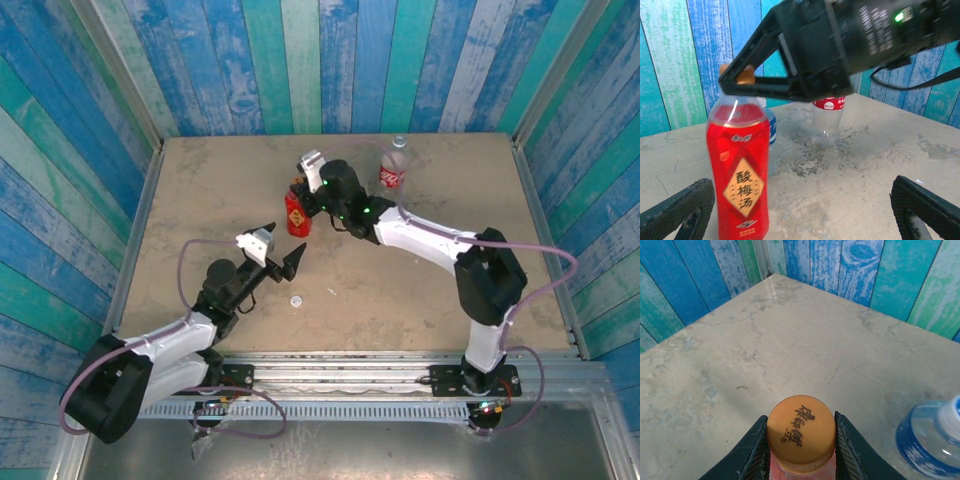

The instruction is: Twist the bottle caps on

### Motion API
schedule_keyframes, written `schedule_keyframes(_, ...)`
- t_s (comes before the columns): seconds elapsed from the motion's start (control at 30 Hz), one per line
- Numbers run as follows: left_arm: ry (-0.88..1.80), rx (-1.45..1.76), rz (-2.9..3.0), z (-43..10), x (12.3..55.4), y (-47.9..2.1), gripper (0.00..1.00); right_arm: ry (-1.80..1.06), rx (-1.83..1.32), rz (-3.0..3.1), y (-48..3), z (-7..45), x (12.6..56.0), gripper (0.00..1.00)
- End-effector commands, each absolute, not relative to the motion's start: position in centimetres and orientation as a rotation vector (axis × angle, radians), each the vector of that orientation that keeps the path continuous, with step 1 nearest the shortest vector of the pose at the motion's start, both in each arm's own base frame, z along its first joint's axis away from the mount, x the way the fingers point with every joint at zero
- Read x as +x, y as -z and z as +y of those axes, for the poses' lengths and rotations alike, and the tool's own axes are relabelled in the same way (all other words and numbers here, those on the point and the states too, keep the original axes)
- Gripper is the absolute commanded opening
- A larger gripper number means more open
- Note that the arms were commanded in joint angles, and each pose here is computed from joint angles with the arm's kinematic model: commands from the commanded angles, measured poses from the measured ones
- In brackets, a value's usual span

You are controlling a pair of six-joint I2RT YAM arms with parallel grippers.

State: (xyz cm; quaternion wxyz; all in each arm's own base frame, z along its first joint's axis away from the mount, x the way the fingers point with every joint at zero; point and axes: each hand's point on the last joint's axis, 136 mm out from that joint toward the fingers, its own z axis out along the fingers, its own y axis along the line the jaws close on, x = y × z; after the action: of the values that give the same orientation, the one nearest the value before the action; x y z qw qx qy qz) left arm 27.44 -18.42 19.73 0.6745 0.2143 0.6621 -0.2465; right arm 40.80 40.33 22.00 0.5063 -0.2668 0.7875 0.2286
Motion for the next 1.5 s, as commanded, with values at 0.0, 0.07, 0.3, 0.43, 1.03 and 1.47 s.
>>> schedule_keyframes(0.0,0.564,0.504,1.489,-18.7,27.4,-20.2,0.94,-0.569,-0.652,1.916,-21.6,41.2,41.6,0.17)
schedule_keyframes(0.07,0.573,0.519,1.479,-18.9,27.2,-20.5,0.94,-0.570,-0.673,1.926,-21.1,41.5,41.8,0.19)
schedule_keyframes(0.3,0.557,0.536,1.470,-18.8,27.0,-20.3,0.94,-0.580,-0.703,1.894,-23.1,41.7,41.8,0.45)
schedule_keyframes(0.43,0.565,0.550,1.467,-19.0,26.8,-20.3,0.94,-0.569,-0.709,1.835,-25.8,41.4,41.5,0.59)
schedule_keyframes(1.03,0.640,0.653,1.431,-20.8,26.0,-20.0,0.94,-0.154,-0.334,1.789,-32.4,22.6,45.3,0.88)
schedule_keyframes(1.47,0.648,0.686,1.435,-21.2,25.9,-19.6,0.94,-0.137,-0.280,1.949,-28.4,17.1,51.2,0.82)
